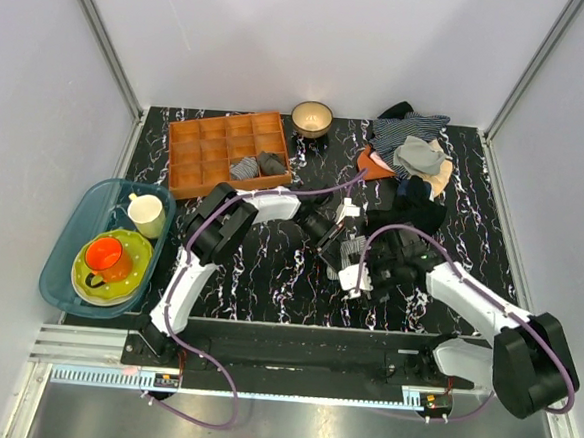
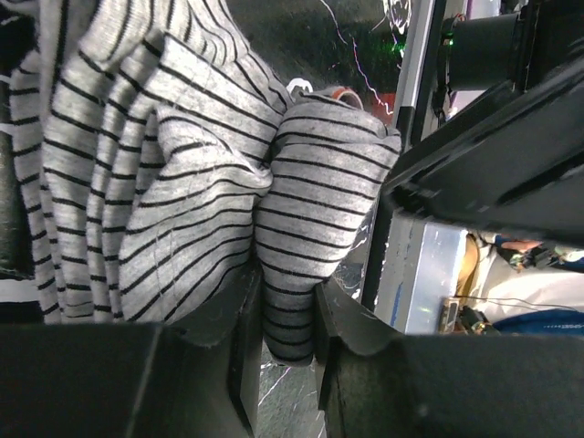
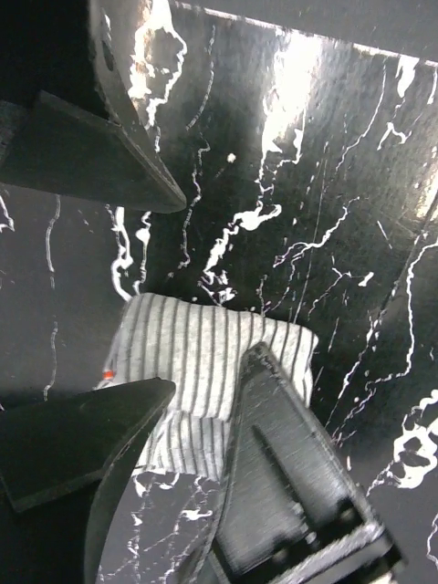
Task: Roll the underwear
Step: Roll the underwear to the center of the board.
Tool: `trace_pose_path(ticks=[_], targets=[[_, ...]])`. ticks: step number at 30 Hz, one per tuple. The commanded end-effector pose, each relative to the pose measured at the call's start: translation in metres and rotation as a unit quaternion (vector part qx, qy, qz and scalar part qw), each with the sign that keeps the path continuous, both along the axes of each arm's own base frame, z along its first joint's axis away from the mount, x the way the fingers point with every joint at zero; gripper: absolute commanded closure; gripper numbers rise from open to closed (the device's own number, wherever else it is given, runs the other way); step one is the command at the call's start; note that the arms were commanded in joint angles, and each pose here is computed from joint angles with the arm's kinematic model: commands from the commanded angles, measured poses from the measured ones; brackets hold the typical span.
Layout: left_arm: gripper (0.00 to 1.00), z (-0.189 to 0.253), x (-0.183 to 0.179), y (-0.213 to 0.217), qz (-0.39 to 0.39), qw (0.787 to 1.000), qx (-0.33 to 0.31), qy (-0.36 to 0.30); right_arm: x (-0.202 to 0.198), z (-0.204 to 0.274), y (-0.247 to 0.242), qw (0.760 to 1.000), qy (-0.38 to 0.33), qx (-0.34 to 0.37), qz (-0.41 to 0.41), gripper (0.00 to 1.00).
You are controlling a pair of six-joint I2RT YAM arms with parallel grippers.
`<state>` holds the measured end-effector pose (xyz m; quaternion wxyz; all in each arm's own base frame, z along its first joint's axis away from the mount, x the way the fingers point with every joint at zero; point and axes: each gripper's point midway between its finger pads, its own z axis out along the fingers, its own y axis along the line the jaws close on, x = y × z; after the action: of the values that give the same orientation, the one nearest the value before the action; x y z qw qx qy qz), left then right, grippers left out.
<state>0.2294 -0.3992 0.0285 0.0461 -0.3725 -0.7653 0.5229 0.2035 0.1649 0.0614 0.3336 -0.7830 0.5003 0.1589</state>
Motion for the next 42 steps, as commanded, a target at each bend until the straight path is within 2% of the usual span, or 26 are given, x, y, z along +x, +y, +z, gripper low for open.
trace_pose_path(ticks=[1,8,12,13,14,15,16,17,18,20,21,24,25,26,28,29,30,31,33,34,37,42], targets=[[0.75,-0.079,-0.015,0.034,0.011,0.988,0.156,0.017,0.032,-0.012,0.012,0.995,-0.088,-0.037,0.009,0.18],[0.69,-0.074,-0.012,0.034,0.018,0.987,0.157,0.011,0.043,-0.043,0.005,0.991,-0.102,-0.088,-0.008,0.22],[0.63,-0.060,0.002,0.030,0.046,0.989,0.135,-0.026,0.044,-0.054,-0.005,0.989,-0.089,-0.117,-0.030,0.31],[0.61,-0.043,0.011,0.026,0.063,0.990,0.122,-0.042,0.043,-0.056,-0.008,0.988,-0.079,-0.124,-0.034,0.39],[0.54,-0.037,0.020,0.028,0.081,0.988,0.117,-0.060,0.042,-0.058,-0.009,0.988,-0.071,-0.129,-0.043,0.43],[0.50,-0.036,0.025,0.030,0.097,0.987,0.103,-0.079,0.042,-0.060,-0.012,0.987,-0.063,-0.136,-0.050,0.46],[0.46,-0.009,0.035,0.028,0.124,0.984,0.079,-0.103,0.039,-0.063,-0.014,0.987,-0.045,-0.143,-0.060,0.55],[0.41,-0.003,0.046,0.036,0.151,0.979,0.073,-0.119,0.038,-0.064,-0.015,0.986,-0.036,-0.147,-0.065,0.59],[0.39,0.012,0.061,0.032,0.173,0.971,0.036,-0.158,0.037,-0.065,-0.015,0.986,-0.027,-0.147,-0.069,0.63],[0.38,0.032,0.062,0.051,0.213,0.959,0.016,-0.185,0.031,-0.067,-0.014,0.986,0.006,-0.149,-0.078,0.69],[0.37,0.046,0.071,0.052,0.227,0.949,-0.011,-0.219,0.027,-0.066,-0.009,0.987,0.026,-0.138,-0.074,0.70],[0.36,0.058,0.062,0.071,0.237,0.927,-0.036,-0.288,0.013,-0.057,0.001,0.983,0.115,-0.120,-0.076,0.72],[0.35,0.073,0.059,0.075,0.236,0.916,-0.057,-0.319,0.009,-0.051,0.003,0.977,0.155,-0.124,-0.079,0.73],[0.35,0.054,0.042,0.087,0.232,0.918,-0.047,-0.318,0.007,-0.047,0.003,0.972,0.184,-0.119,-0.086,0.73],[0.33,0.076,0.038,0.087,0.225,0.890,-0.098,-0.384,0.001,-0.036,0.009,0.958,0.251,-0.108,-0.084,0.73],[0.33,0.058,0.015,0.092,0.205,0.893,-0.097,-0.388,0.002,-0.033,0.007,0.951,0.276,-0.102,-0.093,0.73],[0.33,0.066,0.010,0.088,0.193,0.880,-0.124,-0.417,0.000,-0.027,0.012,0.944,0.305,-0.087,-0.090,0.73],[0.32,0.070,0.003,0.087,0.171,0.863,-0.139,-0.455,-0.004,-0.023,0.011,0.929,0.346,-0.095,-0.092,0.73],[0.31,0.065,-0.015,0.078,0.137,0.852,-0.150,-0.483,-0.003,-0.019,0.011,0.911,0.391,-0.086,-0.096,0.73],[0.31,0.064,-0.018,0.075,0.124,0.847,-0.150,-0.494,-0.005,-0.020,0.010,0.896,0.423,-0.097,-0.097,0.73],[0.30,0.060,-0.022,0.059,0.098,0.845,-0.140,-0.506,-0.006,-0.026,0.007,0.867,0.475,-0.108,-0.105,0.73],[0.27,0.062,-0.013,0.036,0.084,0.845,-0.143,-0.508,-0.002,-0.028,0.001,0.837,0.523,-0.110,-0.121,0.73]])
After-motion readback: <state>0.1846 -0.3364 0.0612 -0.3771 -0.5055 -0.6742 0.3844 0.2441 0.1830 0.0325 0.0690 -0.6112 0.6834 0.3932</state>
